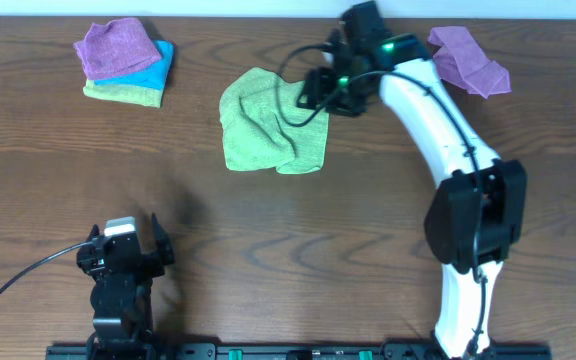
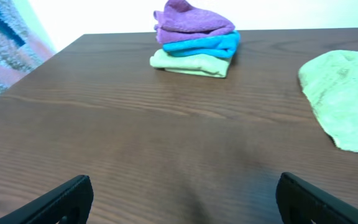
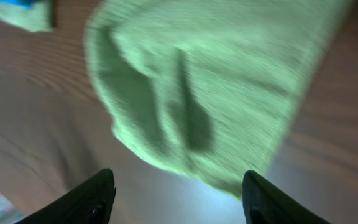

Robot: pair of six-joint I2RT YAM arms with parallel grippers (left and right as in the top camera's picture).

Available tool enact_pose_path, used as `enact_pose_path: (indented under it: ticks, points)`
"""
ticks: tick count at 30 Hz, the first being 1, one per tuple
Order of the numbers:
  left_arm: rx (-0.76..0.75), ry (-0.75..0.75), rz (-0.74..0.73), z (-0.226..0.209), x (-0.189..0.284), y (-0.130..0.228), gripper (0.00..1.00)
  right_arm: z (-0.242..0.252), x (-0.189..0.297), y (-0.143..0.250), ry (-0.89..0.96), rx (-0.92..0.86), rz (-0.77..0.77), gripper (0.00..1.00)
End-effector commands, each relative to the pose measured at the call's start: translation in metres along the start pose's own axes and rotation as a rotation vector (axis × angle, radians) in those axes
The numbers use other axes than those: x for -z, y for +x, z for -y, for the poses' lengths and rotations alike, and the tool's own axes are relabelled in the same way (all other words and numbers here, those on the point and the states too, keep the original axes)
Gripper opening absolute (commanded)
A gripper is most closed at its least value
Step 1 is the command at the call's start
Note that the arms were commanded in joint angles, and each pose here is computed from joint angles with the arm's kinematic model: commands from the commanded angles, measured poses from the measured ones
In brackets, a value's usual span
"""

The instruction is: Fold the cloth

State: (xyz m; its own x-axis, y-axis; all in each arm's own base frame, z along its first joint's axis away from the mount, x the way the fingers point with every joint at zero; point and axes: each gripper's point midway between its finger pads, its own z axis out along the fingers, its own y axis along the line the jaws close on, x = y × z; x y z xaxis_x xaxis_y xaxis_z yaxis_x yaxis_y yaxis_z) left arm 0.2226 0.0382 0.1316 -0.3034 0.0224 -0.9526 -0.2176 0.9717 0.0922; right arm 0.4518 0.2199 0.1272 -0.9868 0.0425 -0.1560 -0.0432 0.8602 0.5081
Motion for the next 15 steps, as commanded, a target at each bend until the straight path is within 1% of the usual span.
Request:
enact_pose_path:
  ticks: [1, 6, 9, 11, 15]
  points:
    - [-0.009, 0.049, -0.028, 0.009, -0.002, 0.011, 0.95, 0.005, 0.018, 0.004, -0.027, -0.056, -0.020, 0.68]
    - [-0.009, 0.085, -0.030, 0.015, -0.001, 0.011, 0.95, 0.021, 0.008, 0.020, -0.008, -0.097, -0.084, 0.68]
    - [-0.009, 0.090, -0.029, 0.016, -0.001, 0.011, 0.95, 0.038, -0.011, 0.043, 0.013, -0.134, -0.152, 0.67]
    - [-0.008, 0.128, -0.030, 0.022, -0.001, 0.011, 0.95, 0.042, -0.025, 0.058, -0.019, -0.163, -0.195, 0.66]
    - [-0.007, 0.211, -0.032, 0.037, 0.002, 0.012, 0.95, 0.054, -0.044, 0.072, -0.022, -0.209, -0.220, 0.65]
